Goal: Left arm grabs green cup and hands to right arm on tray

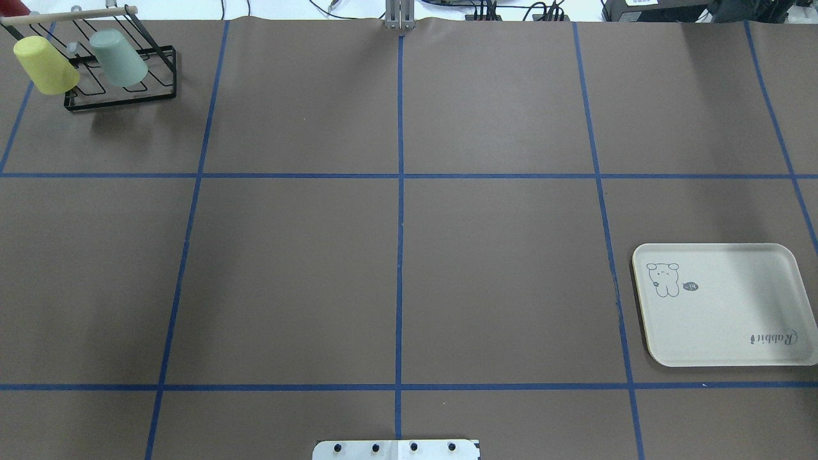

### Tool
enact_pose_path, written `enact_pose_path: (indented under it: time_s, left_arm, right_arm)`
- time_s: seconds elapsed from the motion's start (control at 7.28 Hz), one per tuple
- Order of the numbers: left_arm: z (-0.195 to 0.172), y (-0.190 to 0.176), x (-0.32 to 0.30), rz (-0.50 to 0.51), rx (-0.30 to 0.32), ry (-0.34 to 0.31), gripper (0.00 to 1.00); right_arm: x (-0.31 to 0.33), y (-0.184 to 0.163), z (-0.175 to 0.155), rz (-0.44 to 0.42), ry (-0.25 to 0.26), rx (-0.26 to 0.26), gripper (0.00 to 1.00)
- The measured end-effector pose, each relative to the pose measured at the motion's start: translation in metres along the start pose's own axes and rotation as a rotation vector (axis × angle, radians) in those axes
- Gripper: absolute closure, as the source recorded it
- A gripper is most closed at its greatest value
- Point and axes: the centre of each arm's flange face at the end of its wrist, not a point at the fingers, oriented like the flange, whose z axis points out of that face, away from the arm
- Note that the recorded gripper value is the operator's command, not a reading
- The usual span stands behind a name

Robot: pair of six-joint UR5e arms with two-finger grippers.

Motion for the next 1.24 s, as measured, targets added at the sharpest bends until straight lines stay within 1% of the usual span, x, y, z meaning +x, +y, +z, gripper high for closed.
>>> enact_pose_path:
  time_s: [0.69, 1.24]
  left_arm:
    - [0.0091, 0.0011, -0.0064, -0.003, -0.007, -0.001, 0.00]
    - [0.0075, -0.0007, 0.0000, 0.002, -0.001, 0.024, 0.01]
  right_arm:
    - [0.0010, -0.0010, 0.0014, 0.003, 0.001, -0.002, 0.00]
    - [-0.0020, -0.0010, 0.0006, -0.002, -0.009, -0.002, 0.00]
